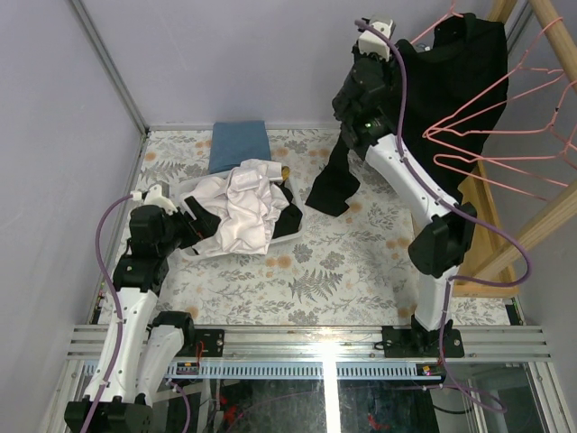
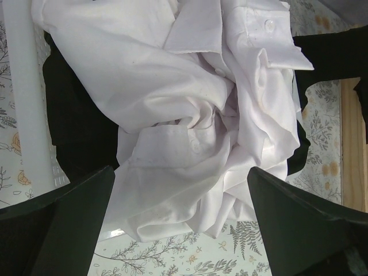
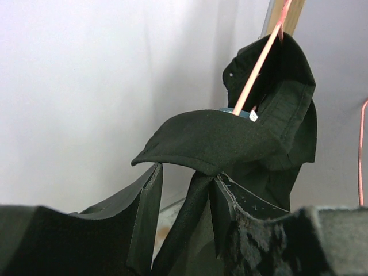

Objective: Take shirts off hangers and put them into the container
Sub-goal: Pick up the hanger from the clothesline.

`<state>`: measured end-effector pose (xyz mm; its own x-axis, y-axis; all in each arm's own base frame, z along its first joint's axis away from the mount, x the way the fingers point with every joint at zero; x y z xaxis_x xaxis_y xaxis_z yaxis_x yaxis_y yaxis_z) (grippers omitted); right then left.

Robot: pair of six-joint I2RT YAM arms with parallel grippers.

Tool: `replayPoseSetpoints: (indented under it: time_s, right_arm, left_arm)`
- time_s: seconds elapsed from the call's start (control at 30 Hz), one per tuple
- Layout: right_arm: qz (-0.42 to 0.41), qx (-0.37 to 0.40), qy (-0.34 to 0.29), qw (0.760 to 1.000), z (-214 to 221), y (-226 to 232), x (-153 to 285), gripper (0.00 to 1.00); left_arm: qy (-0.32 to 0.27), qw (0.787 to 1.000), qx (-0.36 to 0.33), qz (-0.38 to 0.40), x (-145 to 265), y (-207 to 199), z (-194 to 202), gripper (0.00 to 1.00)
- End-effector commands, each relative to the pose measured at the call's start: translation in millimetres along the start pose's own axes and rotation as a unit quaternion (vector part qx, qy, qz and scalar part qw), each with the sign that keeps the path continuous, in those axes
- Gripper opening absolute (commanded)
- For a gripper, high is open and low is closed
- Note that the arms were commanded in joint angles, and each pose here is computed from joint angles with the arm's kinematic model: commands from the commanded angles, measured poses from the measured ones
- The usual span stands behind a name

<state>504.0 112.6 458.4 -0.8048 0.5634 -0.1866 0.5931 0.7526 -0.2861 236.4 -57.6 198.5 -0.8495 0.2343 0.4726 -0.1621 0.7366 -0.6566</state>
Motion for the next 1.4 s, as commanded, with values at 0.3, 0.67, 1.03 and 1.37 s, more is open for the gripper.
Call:
replayPoseSetpoints:
  time_s: [0.3,0.67,1.03,1.37]
  right_arm:
    - [-0.386,-0.137,-0.057,0.91,-90.4,-20.8,122.6,0.0]
    - [-0.6,-0.177,-0.108,0.773,-111.2,-71.6,223.4,0.0]
    - [-0.678,-0.192,-0.076,0.706,-65.3,-114.5,284.6,0.0]
    - [-0.665,-0.206,0.046,0.717,44.4,-99.2,306.3,0.0]
  left_arm:
    - [-0.03,0.999,-0.002,0.018,5.2,-7.1,-8.6,1.0]
    - [-0.053,0.998,-0.004,0.031,13.5,-12.7,-14.2,1.0]
    - [-0.052,0.992,-0.035,0.113,28.9,-41.7,-14.8,1.0]
    - [0.147,0.931,-0.042,0.332,72.7,-99.8,44.1,1.0]
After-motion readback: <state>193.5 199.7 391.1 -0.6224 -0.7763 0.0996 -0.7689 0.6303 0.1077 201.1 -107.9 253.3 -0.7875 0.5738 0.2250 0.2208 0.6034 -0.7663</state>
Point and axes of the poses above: each gripper's point midway between its finger pads, its own x axis back along the fingers, its own y axis along the line the jaws close on, z = x × y, the point moved 2 cm from there along x, back along the fingers, and after that the axes turned 13 degrees about x, right-handed, at the moved point
